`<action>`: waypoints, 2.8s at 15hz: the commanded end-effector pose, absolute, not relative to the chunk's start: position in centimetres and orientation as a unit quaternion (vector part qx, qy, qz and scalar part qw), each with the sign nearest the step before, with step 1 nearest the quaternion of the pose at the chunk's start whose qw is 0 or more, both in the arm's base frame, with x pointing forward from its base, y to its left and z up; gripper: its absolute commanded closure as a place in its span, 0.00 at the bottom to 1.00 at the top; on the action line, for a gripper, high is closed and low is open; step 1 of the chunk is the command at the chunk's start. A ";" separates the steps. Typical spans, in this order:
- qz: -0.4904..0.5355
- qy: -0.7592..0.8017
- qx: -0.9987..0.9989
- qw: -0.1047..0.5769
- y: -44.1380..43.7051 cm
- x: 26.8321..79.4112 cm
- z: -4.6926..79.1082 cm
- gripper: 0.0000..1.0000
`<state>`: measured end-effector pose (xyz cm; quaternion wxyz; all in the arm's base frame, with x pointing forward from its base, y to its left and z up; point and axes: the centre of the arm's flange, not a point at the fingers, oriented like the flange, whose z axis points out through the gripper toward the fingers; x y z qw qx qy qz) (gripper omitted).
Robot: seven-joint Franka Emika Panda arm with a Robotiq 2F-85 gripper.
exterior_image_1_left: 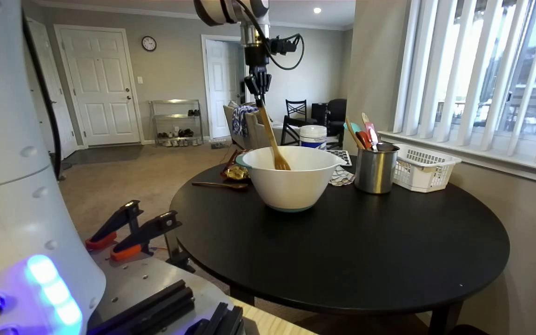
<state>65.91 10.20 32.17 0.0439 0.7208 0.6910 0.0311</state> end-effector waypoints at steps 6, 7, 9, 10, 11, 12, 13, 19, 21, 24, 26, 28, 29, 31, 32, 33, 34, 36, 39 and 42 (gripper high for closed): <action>-0.006 0.695 0.719 0.009 9.1 62.0 27.7 0.97; -0.007 0.696 0.718 0.005 9.2 61.8 27.8 0.97; -0.014 0.706 0.708 -0.006 9.2 61.4 27.8 0.97; -0.017 0.710 0.704 -0.005 9.2 61.3 27.8 0.97; -0.023 0.714 0.700 -0.001 9.1 61.2 27.9 0.97; -0.033 0.717 0.696 0.004 9.0 61.2 28.0 0.97; -0.037 0.719 0.694 0.004 8.8 61.1 28.1 0.97; -0.099 0.705 0.702 -0.018 7.0 60.3 27.6 0.97; -0.085 0.707 0.702 0.001 7.1 60.7 27.8 0.97; -0.069 0.712 0.698 0.036 7.2 61.4 27.9 0.97; -0.060 0.715 0.694 0.065 7.0 61.8 28.1 0.97; -0.043 0.714 0.692 0.092 6.6 62.2 28.3 0.97; -0.036 0.714 0.693 0.099 6.5 62.5 28.3 0.97; -0.021 0.711 0.695 0.108 6.6 62.8 28.4 0.97; -0.012 0.708 0.698 0.108 6.8 62.8 28.6 0.97; 0.001 0.705 0.702 0.105 7.1 62.8 28.7 0.97; 0.011 0.702 0.704 0.104 7.3 62.8 28.8 0.97; 0.041 0.695 0.712 0.091 7.9 62.5 29.2 0.97; 0.060 0.698 0.710 0.070 8.1 61.9 29.3 0.97; 0.053 0.706 0.705 0.047 8.0 61.4 29.2 0.97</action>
